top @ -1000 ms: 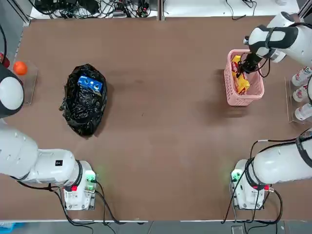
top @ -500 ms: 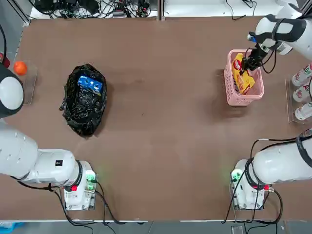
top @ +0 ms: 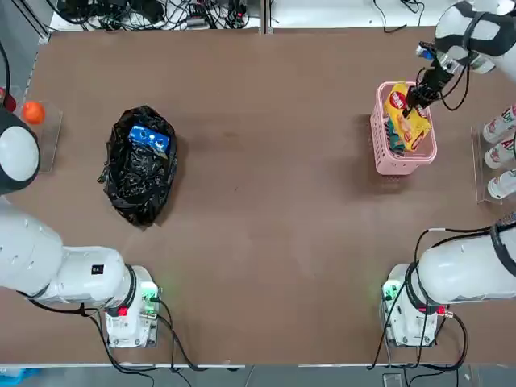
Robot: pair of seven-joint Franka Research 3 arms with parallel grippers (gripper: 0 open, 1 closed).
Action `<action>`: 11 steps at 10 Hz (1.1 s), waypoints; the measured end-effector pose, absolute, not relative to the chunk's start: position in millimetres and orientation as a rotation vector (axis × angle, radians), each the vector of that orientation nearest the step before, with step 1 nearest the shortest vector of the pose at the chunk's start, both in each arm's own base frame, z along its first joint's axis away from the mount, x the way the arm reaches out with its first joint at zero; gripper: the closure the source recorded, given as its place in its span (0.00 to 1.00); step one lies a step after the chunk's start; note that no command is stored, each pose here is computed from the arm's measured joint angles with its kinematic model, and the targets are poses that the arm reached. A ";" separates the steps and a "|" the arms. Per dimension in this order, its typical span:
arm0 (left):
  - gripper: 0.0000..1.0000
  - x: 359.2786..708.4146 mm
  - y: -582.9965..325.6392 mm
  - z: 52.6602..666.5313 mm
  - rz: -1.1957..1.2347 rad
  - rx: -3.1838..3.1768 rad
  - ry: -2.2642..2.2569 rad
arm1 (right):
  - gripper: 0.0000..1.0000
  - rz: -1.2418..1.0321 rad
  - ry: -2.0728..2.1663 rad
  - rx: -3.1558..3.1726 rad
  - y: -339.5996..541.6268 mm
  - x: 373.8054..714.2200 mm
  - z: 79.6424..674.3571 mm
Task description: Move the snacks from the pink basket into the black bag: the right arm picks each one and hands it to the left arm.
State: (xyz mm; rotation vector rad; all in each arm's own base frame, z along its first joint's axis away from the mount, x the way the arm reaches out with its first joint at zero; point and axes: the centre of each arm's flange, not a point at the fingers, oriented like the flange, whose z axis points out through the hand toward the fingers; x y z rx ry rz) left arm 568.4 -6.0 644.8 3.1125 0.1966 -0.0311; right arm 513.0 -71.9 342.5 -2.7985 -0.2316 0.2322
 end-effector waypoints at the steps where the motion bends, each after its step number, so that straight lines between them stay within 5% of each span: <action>1: 0.00 568.6 -5.6 644.4 -0.033 3.112 0.201 | 0.77 0.235 -0.262 -2.787 -71.0 517.6 353.4; 11: 0.00 592.3 -18.5 597.1 -0.171 2.973 0.187 | 0.77 0.087 -0.595 -2.600 54.1 559.1 448.8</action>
